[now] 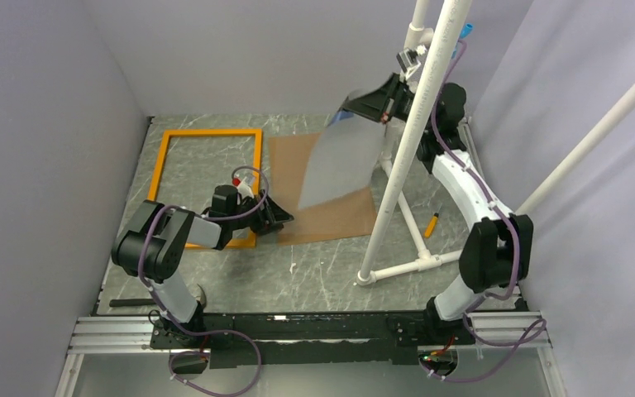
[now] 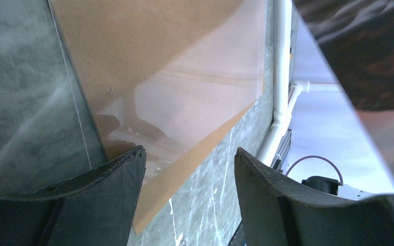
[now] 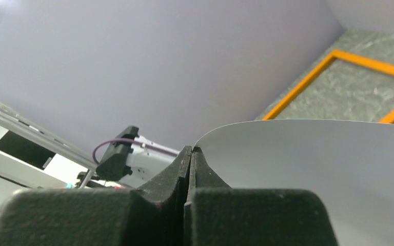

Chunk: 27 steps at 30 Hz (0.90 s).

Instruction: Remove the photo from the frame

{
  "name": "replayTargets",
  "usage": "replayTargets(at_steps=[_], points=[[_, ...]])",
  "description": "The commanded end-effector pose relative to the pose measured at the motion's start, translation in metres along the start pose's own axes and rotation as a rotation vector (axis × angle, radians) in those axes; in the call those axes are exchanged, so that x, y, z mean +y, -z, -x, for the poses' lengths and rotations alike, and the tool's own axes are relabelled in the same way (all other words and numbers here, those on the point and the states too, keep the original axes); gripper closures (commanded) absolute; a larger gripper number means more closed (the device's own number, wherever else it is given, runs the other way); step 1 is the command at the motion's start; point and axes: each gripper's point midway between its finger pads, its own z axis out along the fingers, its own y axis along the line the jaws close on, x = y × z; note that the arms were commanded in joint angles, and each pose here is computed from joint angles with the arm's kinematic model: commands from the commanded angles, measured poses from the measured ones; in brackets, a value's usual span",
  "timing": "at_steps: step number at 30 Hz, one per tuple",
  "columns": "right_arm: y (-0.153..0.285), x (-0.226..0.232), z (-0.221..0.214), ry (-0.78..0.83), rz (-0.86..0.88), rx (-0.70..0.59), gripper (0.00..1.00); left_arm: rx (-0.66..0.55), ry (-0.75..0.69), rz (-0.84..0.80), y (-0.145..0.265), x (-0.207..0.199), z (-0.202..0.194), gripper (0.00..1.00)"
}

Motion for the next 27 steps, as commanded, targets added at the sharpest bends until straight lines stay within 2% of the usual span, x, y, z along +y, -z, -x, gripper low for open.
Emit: replayTargets(at_steps=[1, 11, 15, 19, 23, 27], points=[[-0.028, 0.018, 0.036, 0.053, 0.043, -0.032, 1.0, 0.102, 0.126, 0.106, 0.007, 0.033, -0.043, 0.29], [-0.078, 0.046, 0.081, 0.082, 0.138, -0.052, 1.0, 0.064, 0.076, 0.103, 0.015, 0.01, -0.024, 0.29], [-0.079, 0.029, 0.081, 0.055, 0.093, -0.081, 1.0, 0.03, 0.035, 0.097, 0.025, -0.006, -0.013, 0.28], [-0.062, -0.013, 0.049, 0.0, -0.001, -0.118, 1.0, -0.014, -0.039, 0.143, 0.045, -0.018, -0.003, 0.27], [-0.029, -0.073, -0.009, -0.113, -0.114, -0.143, 1.0, -0.078, -0.123, 0.214, 0.073, -0.021, 0.007, 0.26], [0.002, -0.125, -0.063, -0.225, -0.2, -0.145, 1.0, -0.106, -0.139, 0.28, 0.1, -0.012, 0.0, 0.25]])
